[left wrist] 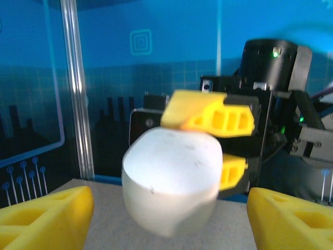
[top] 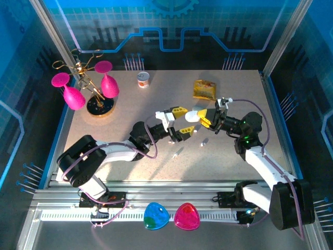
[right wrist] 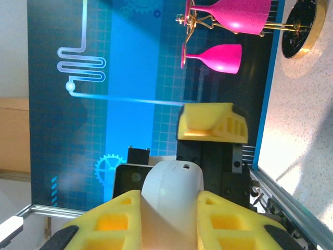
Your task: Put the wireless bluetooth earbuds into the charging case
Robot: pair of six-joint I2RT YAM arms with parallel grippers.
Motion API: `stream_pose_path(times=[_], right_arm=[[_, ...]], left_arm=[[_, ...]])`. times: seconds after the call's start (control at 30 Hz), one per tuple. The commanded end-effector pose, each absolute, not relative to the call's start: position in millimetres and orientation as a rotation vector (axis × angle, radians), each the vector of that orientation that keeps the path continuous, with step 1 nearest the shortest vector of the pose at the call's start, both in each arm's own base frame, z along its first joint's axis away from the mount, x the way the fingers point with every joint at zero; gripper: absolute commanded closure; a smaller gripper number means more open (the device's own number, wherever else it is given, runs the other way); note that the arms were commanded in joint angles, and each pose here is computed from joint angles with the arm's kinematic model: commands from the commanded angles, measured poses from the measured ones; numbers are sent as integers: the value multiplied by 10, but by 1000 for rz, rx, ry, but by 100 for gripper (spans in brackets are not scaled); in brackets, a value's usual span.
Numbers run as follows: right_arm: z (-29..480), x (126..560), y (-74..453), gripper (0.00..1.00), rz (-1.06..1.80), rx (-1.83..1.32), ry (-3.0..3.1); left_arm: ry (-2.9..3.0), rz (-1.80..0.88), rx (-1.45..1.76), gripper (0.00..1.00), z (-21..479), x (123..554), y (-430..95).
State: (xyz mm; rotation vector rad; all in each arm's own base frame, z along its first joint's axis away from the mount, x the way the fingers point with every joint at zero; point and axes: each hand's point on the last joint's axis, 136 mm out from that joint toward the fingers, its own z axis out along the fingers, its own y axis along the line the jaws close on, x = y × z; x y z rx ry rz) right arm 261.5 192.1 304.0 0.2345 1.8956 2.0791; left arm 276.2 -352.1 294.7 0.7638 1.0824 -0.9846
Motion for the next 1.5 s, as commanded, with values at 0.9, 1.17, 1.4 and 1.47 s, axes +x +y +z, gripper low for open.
stream_pose_path(times=[0.9, 1.17, 1.4, 1.47], right_arm=[[3081, 2564, 1867, 88, 2130, 252, 1824], [3209, 2578, 1870, 88, 2140, 224, 1795], [3217, 2580, 1866, 88, 2152, 227, 1783], [3219, 2576, 1863, 88, 2153, 227, 1779]], left_arm=[[965, -1087, 838, 48, 3183, 2672, -3666], [959, -1081, 859, 38, 3144, 2661, -3685], [963, -1082, 867, 42, 3108, 2667, -3700], [961, -1082, 870, 44, 3108, 2662, -3702]])
